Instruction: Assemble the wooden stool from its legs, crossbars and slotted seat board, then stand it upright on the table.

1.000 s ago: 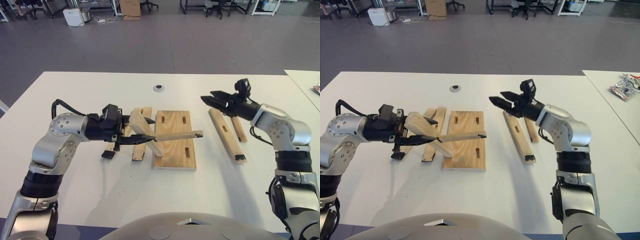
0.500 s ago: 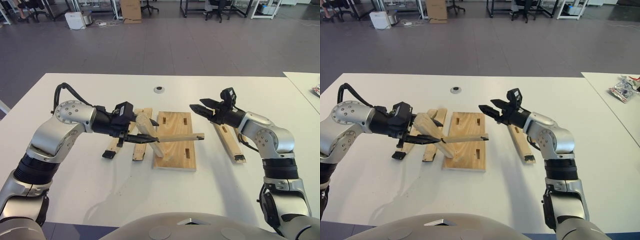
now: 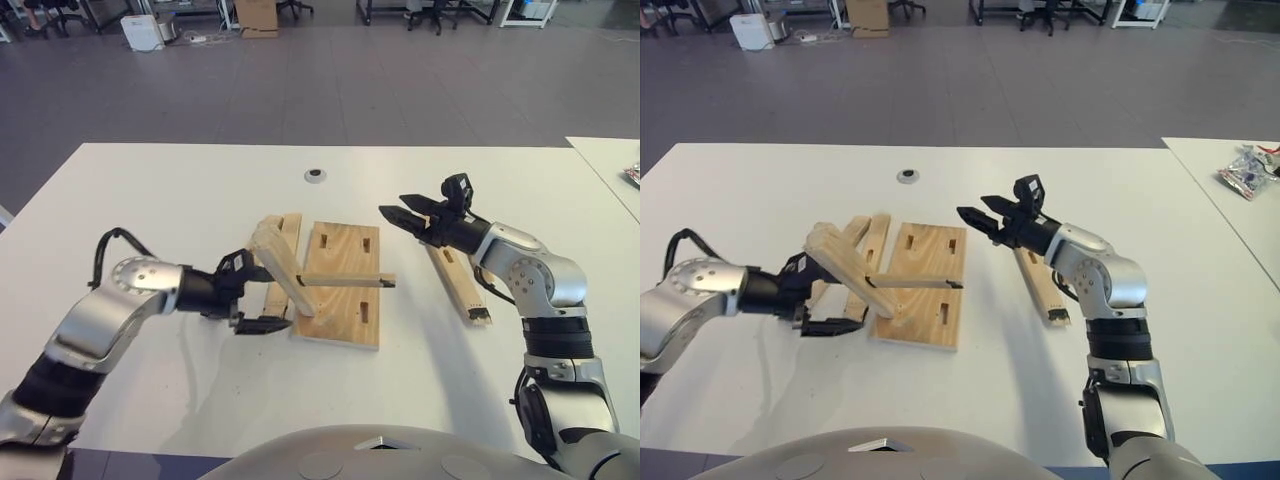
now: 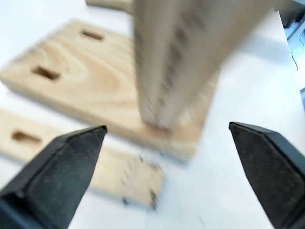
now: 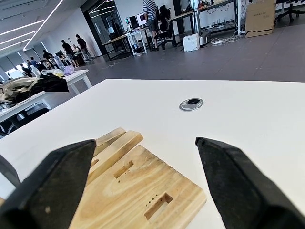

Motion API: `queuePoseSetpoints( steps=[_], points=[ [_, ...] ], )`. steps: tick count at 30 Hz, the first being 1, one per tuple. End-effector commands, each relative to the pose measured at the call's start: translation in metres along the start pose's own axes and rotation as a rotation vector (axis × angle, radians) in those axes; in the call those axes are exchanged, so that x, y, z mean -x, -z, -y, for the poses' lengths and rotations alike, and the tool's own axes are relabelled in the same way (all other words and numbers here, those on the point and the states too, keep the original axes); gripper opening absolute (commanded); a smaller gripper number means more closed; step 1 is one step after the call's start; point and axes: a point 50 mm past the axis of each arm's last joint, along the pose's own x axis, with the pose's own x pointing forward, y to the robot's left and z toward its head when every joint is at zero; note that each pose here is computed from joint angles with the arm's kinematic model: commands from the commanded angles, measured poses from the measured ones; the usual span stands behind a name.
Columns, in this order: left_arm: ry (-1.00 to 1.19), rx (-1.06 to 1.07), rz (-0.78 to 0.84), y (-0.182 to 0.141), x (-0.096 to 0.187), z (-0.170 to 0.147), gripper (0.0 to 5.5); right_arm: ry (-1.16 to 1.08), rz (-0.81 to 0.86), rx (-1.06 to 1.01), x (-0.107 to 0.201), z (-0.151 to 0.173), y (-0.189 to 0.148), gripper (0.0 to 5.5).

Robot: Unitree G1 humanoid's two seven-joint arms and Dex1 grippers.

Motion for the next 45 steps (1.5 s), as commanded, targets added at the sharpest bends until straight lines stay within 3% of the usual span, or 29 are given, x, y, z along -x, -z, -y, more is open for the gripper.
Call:
queuePoseSetpoints(
  steps=[1,8,12,16,19,28,33,36,39,41,43,45],
  points=[
    [-0.112,0.019,-0.030,0.008,0.021,0.004,4.97,0.022,0.007,0.005,0.004,0.002,0.000,3.90],
    [-0.652,0.160,0.083,0.036,0.020,-0.013,4.97,0.001,-0.005,0.017,0.001,0.001,-0.003,3.90],
    [-0.842,0.227,0.090,0.053,0.012,-0.022,4.97,-0.005,-0.009,0.020,0.000,0.001,-0.004,3.90],
    [-0.779,0.333,0.051,0.072,-0.003,-0.020,4.97,-0.003,-0.005,0.021,-0.001,0.000,-0.005,3.90],
    [-0.723,0.386,0.007,0.089,-0.006,-0.011,4.44,0.001,-0.001,0.021,-0.002,0.000,-0.004,3.90],
    [-0.763,0.375,-0.003,0.091,0.009,-0.020,2.87,0.016,0.005,0.015,-0.002,0.000,-0.002,3.90],
    [-0.753,0.361,-0.026,0.095,0.010,-0.023,2.16,0.030,0.016,0.002,-0.002,0.002,-0.002,3.90],
    [-0.784,0.352,-0.008,0.093,0.020,-0.031,2.08,0.042,0.023,0.000,-0.002,0.003,-0.003,3.90],
    [-0.823,0.320,0.116,0.068,0.037,-0.045,2.08,0.059,0.081,-0.063,-0.003,0.005,-0.014,3.90],
    [-0.815,0.230,0.325,0.021,0.056,-0.060,2.08,0.025,0.148,-0.100,-0.004,0.003,-0.033,3.90],
    [-0.645,0.117,0.568,-0.039,0.076,-0.058,2.08,-0.110,0.245,-0.132,-0.007,-0.010,-0.070,4.10],
    [-0.471,0.057,0.691,-0.075,0.089,-0.047,2.08,-0.245,0.316,-0.145,-0.010,-0.027,-0.100,4.44]
  ],
)
